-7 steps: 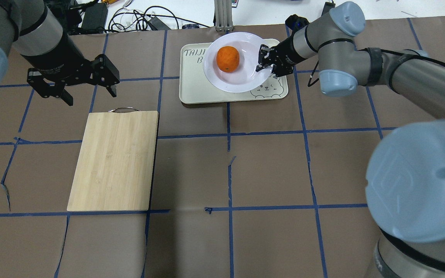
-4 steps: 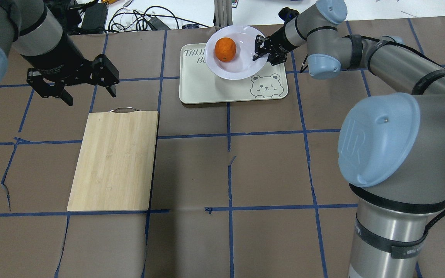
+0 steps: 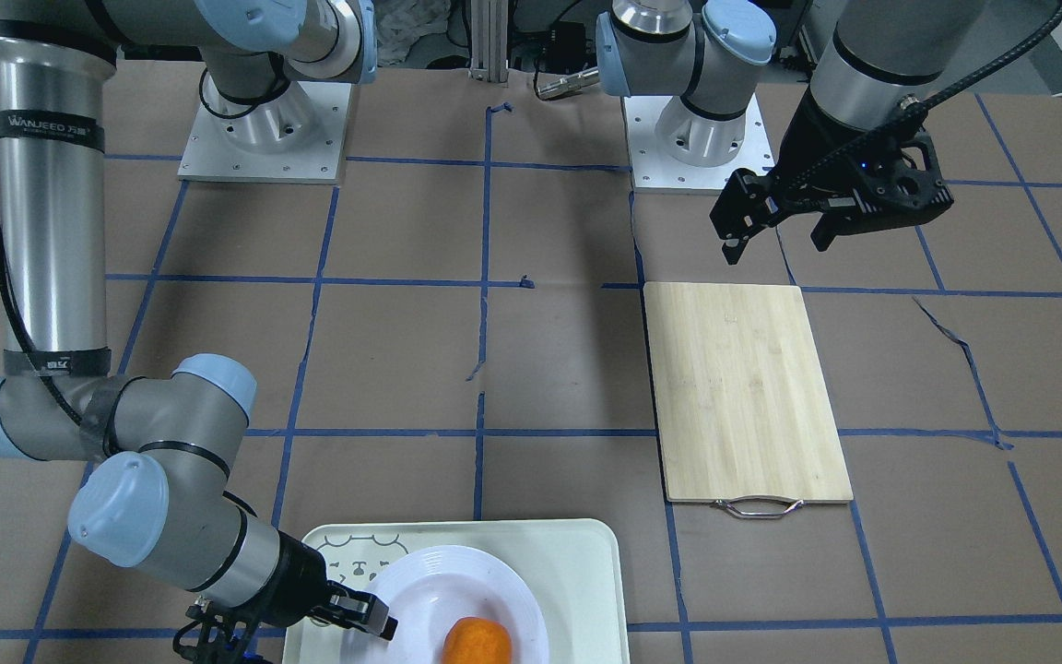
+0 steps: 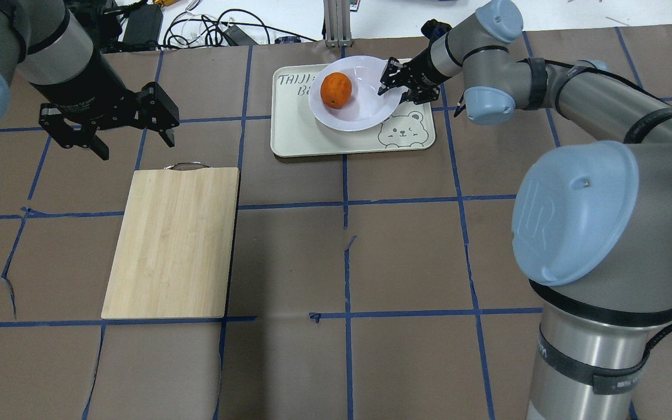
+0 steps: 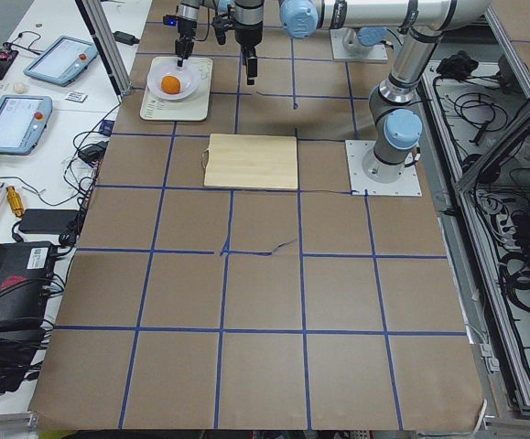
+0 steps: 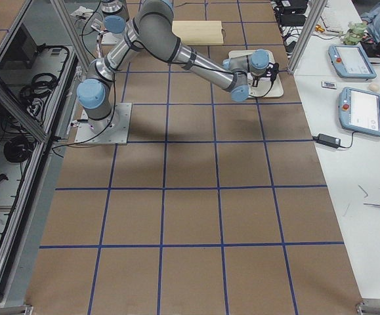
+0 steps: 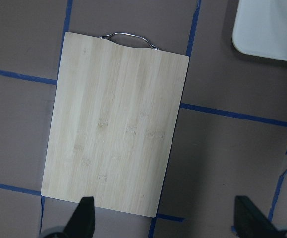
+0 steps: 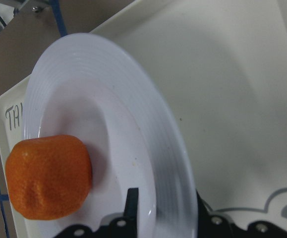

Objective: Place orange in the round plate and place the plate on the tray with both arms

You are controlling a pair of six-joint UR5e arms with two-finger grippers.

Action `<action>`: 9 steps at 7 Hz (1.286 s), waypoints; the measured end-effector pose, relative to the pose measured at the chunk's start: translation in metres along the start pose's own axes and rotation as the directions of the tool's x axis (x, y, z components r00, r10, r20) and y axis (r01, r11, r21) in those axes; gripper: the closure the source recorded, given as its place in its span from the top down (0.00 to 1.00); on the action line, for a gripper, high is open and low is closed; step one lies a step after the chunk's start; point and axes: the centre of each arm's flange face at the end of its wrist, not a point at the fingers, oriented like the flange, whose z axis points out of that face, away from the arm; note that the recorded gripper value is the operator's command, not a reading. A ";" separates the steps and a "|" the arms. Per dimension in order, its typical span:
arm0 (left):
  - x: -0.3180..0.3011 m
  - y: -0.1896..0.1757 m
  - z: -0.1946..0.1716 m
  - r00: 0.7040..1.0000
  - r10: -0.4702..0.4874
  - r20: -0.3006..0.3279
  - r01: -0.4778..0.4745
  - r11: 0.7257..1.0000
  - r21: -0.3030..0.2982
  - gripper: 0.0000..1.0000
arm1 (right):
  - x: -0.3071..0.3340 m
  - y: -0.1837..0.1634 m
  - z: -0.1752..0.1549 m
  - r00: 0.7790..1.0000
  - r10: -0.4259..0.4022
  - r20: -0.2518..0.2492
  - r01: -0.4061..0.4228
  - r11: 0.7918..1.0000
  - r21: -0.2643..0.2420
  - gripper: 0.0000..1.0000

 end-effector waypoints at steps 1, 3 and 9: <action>0.000 0.000 0.000 1.000 0.000 0.000 0.000 1.000 0.000 1.00 | -0.005 -0.002 -0.026 0.995 -0.052 -0.087 0.054 0.998 0.021 0.92; 0.000 0.000 0.000 1.000 -0.006 -0.001 0.006 1.000 0.000 1.00 | -0.024 0.010 -0.107 0.941 -0.199 -0.274 0.197 0.980 -0.038 1.00; 0.002 0.002 0.004 1.000 0.008 -0.001 -0.008 1.000 -0.005 1.00 | -0.069 0.166 -0.317 0.823 -0.320 -0.469 0.245 0.945 -0.214 1.00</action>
